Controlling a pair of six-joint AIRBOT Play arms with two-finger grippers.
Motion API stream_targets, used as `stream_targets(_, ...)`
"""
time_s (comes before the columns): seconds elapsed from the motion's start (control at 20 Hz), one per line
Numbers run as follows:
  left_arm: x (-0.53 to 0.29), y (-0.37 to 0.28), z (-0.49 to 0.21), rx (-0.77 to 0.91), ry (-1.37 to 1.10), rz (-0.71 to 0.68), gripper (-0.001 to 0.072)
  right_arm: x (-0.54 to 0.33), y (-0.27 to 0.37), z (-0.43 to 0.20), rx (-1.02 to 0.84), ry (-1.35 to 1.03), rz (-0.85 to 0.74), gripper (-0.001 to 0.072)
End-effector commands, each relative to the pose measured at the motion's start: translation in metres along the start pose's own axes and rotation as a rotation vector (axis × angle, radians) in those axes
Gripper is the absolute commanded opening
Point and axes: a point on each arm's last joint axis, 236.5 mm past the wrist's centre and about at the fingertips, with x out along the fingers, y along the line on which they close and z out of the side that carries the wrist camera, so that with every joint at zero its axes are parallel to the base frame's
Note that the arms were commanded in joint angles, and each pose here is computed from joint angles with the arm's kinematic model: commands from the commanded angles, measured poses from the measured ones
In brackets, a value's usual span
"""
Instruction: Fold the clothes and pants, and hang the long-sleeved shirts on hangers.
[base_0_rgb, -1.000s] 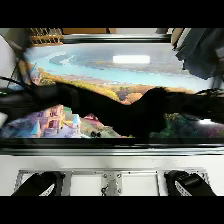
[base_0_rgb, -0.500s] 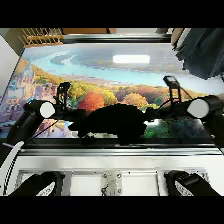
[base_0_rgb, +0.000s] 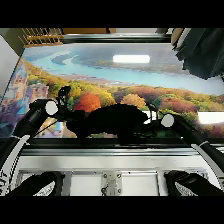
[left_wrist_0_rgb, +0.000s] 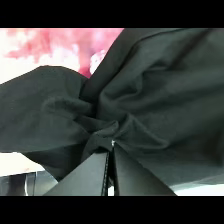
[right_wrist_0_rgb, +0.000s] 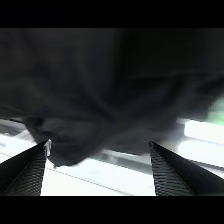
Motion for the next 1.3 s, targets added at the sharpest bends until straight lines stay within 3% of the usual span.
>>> stream_targets(0.0, 0.002, 0.0, 0.004, 0.001, -0.012, -0.001, 0.0012, 0.026, 0.02, -0.008, 0.026, -0.004, 0.053, 0.0527)
stream_targets(0.1, 0.001, 0.002, 0.004, 0.004, -0.014, 0.004, 0.0012, 0.026, 0.023, -0.012, -0.008, 0.005, 0.053, 0.01)
stream_targets(0.15, -0.001, 0.002, 0.006, 0.013, -0.021, 0.009, 0.0012, 0.021, 0.022, -0.011, -0.038, 0.004, 0.056, 0.0017)
stream_targets(0.3, -0.055, 0.002, 0.045, 0.096, -0.183, 0.061, 0.0012, -0.039, 0.017, 0.016, -0.116, -0.054, 0.025, 0.0016)
stream_targets(0.5, -0.236, -0.041, 0.103, 0.138, -0.643, -0.048, 0.0012, -0.219, 0.021, 0.062, -0.264, -0.369, -0.108, 0.0016)
stream_targets(0.65, -0.364, -0.079, 0.083, 0.213, -0.929, -0.159, 0.0012, -0.351, 0.061, 0.057, -0.333, -0.712, -0.094, 0.0015)
stream_targets(0.8, -0.443, -0.106, 0.041, 0.293, -1.106, -0.284, 0.0011, -0.439, 0.099, 0.029, -0.387, -0.978, -0.05, 0.0015)
stream_targets(1.05, -0.493, -0.107, -0.002, 0.313, -1.22, -0.375, 0.0011, -0.474, 0.103, 0.005, -0.366, -1.092, -0.05, 0.0016)
stream_targets(1.25, -0.476, -0.087, 0.006, 0.257, -1.175, -0.283, 0.0012, -0.453, 0.084, 0.005, -0.3, -0.991, -0.097, 0.0016)
